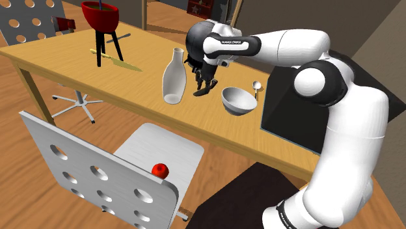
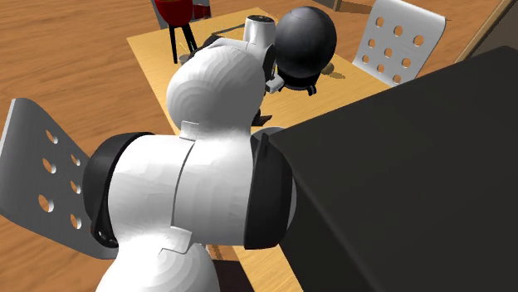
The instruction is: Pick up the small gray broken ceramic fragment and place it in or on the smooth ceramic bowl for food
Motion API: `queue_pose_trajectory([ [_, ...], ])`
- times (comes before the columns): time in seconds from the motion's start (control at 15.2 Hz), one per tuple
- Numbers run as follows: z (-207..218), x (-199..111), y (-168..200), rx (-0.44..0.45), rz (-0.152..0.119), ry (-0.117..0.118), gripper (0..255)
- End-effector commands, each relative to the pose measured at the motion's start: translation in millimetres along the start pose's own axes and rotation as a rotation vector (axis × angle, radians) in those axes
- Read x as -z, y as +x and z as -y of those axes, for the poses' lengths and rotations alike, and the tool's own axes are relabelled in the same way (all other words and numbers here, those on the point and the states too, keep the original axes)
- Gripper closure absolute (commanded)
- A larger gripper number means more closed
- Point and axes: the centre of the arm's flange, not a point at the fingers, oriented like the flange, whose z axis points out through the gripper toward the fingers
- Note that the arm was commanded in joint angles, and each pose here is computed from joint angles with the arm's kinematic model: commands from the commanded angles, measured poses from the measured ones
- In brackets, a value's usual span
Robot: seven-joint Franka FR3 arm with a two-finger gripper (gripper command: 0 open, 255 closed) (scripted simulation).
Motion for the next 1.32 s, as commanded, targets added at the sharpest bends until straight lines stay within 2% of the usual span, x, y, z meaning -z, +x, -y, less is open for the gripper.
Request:
queue_pose_trajectory([
  [0.0, 12, -2, 15, -0.005, 0.006, -0.022, 255],
  [0.73, 11, 56, 9, -0.005, 0.006, -0.022, 255],
  [0.79, 12, 50, 10, -0.004, 0.006, -0.021, 255],
  [0.86, 12, 50, 10, -0.004, 0.006, -0.021, 0],
  [0.92, 13, 46, 10, -0.023, -0.070, -0.017, 0],
  [0.99, 14, 42, 11, -0.036, -0.124, -0.014, 0],
  [1.25, 13, 22, 14, -0.036, -0.124, -0.014, 0],
])
